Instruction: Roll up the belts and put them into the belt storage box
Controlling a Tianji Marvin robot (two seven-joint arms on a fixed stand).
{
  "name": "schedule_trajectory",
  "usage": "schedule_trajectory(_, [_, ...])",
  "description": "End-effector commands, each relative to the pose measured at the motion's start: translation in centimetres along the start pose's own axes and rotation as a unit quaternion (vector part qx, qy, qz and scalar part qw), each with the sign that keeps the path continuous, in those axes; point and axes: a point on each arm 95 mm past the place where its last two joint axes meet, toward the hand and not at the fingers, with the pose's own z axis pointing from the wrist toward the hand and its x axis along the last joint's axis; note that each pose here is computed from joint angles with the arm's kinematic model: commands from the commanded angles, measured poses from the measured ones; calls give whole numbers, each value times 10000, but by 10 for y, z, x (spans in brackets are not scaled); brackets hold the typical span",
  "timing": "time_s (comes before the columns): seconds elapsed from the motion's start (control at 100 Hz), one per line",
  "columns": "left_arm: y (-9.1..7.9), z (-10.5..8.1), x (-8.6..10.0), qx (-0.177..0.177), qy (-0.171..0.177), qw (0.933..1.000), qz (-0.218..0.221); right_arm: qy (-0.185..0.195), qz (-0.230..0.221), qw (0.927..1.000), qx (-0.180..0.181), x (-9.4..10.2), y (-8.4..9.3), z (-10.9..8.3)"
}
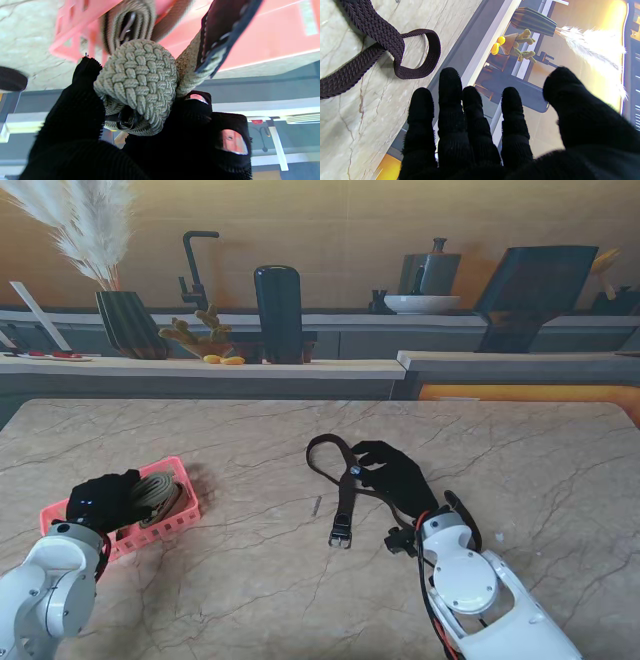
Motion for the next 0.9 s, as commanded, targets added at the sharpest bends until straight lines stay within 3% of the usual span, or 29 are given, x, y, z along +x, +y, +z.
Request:
schedule_trajectory(0.0, [9,0,-7,-61,-162,9998,-50,-1,52,10000,34,2,-4,0])
schedule_trajectory(0.17, [16,4,-15,69,-384,9992,81,-23,76,10000,45,2,-4,0])
schedule_trajectory(0.41, [25,1,-29,21,-741,9969,245,-47,96,9999,46,2,-4,1])
schedule_trajectory(0.68, [41,-2,-39,-155,-916,9937,627,-64,105,9999,38,2,-4,1])
schedule_trajectory(0.89, [50,1,-41,78,-1011,9930,602,-86,131,9999,55,2,-5,1])
